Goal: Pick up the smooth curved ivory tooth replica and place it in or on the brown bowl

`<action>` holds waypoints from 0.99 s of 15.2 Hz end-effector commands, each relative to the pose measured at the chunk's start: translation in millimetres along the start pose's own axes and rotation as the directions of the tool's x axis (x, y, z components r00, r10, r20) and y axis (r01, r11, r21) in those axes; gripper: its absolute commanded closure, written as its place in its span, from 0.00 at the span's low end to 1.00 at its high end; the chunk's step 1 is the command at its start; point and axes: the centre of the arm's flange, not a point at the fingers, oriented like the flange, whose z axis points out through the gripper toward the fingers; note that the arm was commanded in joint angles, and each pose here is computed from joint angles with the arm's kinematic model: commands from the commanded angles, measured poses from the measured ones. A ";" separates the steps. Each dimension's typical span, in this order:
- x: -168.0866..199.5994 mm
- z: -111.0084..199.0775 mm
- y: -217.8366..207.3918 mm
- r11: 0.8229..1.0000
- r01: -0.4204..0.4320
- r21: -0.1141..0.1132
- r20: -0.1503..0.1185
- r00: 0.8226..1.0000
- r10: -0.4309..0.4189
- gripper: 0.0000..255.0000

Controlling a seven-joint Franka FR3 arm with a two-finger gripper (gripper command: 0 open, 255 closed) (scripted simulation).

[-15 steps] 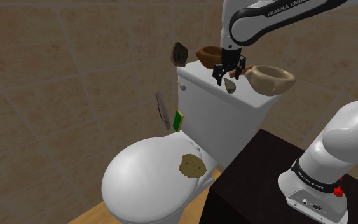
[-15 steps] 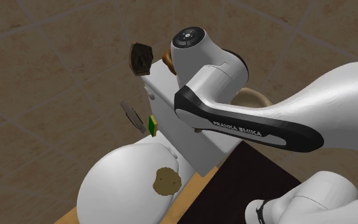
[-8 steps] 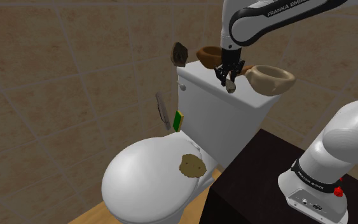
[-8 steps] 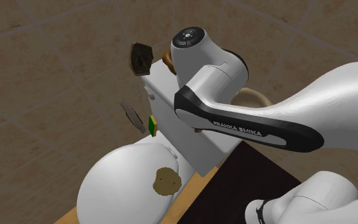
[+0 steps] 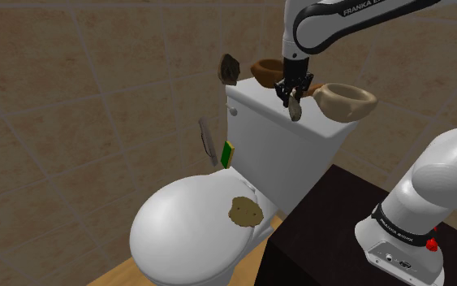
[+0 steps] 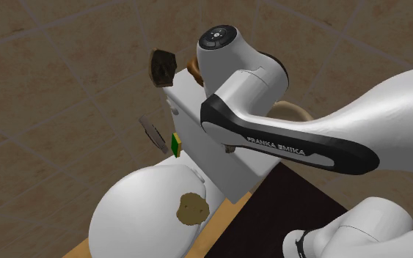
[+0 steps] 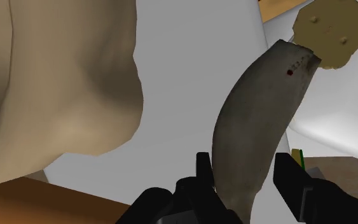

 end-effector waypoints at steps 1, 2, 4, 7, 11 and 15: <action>0.1 -9.8 1.8 1.000 0.000 0.000 0.000 1.000 0.000 1.00; 0.3 -14.9 2.7 1.000 0.000 0.000 0.000 1.000 0.000 1.00; 0.7 -25.3 4.7 1.000 0.000 0.000 0.000 1.000 0.000 1.00; 1.3 -40.9 7.5 1.000 0.000 0.000 0.000 1.000 0.000 1.00; 2.1 -61.6 11.4 1.000 0.000 0.000 0.000 1.000 0.000 1.00; 2.8 -82.4 15.2 1.000 0.000 0.000 0.000 1.000 0.000 1.00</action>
